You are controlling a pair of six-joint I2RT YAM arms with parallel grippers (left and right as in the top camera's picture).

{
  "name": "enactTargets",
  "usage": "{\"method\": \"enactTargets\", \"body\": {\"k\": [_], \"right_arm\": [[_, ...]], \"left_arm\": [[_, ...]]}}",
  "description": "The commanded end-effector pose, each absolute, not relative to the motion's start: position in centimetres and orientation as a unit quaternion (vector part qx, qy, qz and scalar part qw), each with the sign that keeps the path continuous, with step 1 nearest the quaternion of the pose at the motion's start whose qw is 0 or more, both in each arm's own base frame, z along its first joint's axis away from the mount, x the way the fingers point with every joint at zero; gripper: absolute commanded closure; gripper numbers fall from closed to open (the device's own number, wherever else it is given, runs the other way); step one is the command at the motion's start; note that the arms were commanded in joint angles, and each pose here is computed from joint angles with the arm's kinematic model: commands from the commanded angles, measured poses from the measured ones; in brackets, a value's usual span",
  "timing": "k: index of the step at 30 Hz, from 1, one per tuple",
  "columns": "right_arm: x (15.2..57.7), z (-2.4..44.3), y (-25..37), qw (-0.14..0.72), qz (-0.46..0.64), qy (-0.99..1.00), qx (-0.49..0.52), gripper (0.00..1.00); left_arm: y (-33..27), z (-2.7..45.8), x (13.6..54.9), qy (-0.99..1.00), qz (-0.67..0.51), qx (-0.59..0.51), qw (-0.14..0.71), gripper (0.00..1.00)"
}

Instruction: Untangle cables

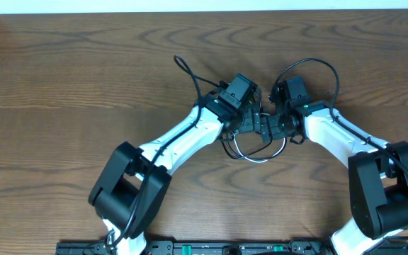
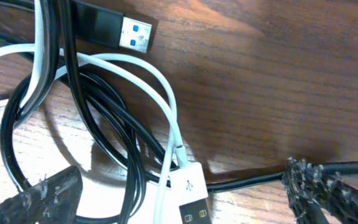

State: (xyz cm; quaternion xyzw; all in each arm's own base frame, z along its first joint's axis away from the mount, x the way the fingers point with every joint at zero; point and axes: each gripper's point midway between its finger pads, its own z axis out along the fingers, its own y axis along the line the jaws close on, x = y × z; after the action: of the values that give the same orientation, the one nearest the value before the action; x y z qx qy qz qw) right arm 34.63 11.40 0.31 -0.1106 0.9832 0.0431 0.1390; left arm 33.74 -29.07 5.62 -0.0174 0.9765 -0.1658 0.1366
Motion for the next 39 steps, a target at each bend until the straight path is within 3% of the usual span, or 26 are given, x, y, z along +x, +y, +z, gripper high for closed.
{"method": "enactTargets", "body": {"k": [1,18,39], "right_arm": [[31.5,-1.7,13.5,0.068,0.112,0.986,-0.103,0.01],[32.7,-1.2,11.1,0.081,0.085,0.992,-0.054,0.01],[32.9,-1.7,5.2,0.110,-0.111,0.987,-0.034,0.01]], "left_arm": [[-29.2,3.9,33.9,0.979,-0.147,-0.032,0.136,0.10],[-29.1,0.6,33.1,0.986,-0.115,-0.035,0.112,0.10],[-27.1,-3.4,32.5,0.994,-0.055,-0.040,0.091,0.11]]}}
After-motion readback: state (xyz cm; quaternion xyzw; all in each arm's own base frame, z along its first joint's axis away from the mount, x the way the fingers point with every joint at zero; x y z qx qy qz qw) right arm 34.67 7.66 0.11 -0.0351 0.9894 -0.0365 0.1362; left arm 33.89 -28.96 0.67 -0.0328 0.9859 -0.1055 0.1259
